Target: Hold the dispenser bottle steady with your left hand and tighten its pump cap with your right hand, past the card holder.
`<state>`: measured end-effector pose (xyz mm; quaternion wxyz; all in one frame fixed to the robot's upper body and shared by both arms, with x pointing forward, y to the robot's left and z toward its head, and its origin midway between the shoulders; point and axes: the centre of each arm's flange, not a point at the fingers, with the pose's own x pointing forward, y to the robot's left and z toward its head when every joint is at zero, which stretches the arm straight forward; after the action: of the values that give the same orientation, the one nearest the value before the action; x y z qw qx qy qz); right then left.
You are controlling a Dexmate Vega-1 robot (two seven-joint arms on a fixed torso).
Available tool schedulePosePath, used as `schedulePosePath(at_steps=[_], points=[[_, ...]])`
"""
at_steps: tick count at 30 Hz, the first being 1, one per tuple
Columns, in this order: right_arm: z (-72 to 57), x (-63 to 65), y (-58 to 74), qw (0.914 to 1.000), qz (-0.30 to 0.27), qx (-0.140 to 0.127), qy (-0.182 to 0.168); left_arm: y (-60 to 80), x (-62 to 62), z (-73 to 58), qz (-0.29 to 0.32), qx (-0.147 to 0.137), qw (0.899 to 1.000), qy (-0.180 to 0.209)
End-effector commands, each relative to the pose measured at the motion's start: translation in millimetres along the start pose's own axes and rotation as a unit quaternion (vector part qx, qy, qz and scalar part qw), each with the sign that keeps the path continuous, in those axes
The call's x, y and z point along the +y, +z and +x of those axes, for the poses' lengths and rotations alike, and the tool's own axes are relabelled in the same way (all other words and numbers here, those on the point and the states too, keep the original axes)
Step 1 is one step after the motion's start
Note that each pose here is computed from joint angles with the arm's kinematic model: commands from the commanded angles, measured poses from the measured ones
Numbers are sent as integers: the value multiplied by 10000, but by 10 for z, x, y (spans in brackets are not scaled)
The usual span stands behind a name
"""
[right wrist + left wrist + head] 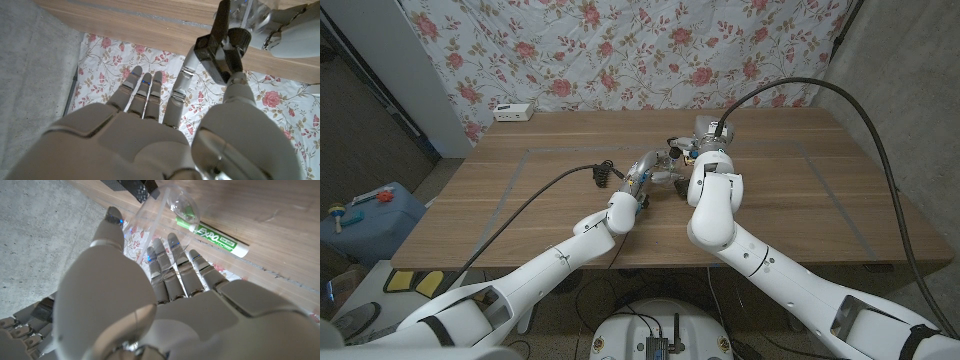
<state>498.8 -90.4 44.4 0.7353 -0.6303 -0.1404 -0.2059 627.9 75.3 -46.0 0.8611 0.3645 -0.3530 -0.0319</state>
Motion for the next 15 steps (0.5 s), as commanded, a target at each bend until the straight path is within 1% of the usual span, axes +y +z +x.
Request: schedulePosePath(at_steps=[1,6,8,9,15], points=[[2,26,-12,10000,-11,19,-89,-3,-22,0,-19,35,10000,-7],[10,32,-1,9999,-3,-18,-128,-2,-27,-2,-22,0,10000,-23],[9,33,3,9999,9,-40,-165,-2,-31,-4,-29,41,10000,-12],[8,33,3,9998,11,-46,-178,-2,-33,-4,-27,8,10000,-33],[20,43,3,9998,27,-56,-200,1,-42,-3,-26,27,10000,-28]])
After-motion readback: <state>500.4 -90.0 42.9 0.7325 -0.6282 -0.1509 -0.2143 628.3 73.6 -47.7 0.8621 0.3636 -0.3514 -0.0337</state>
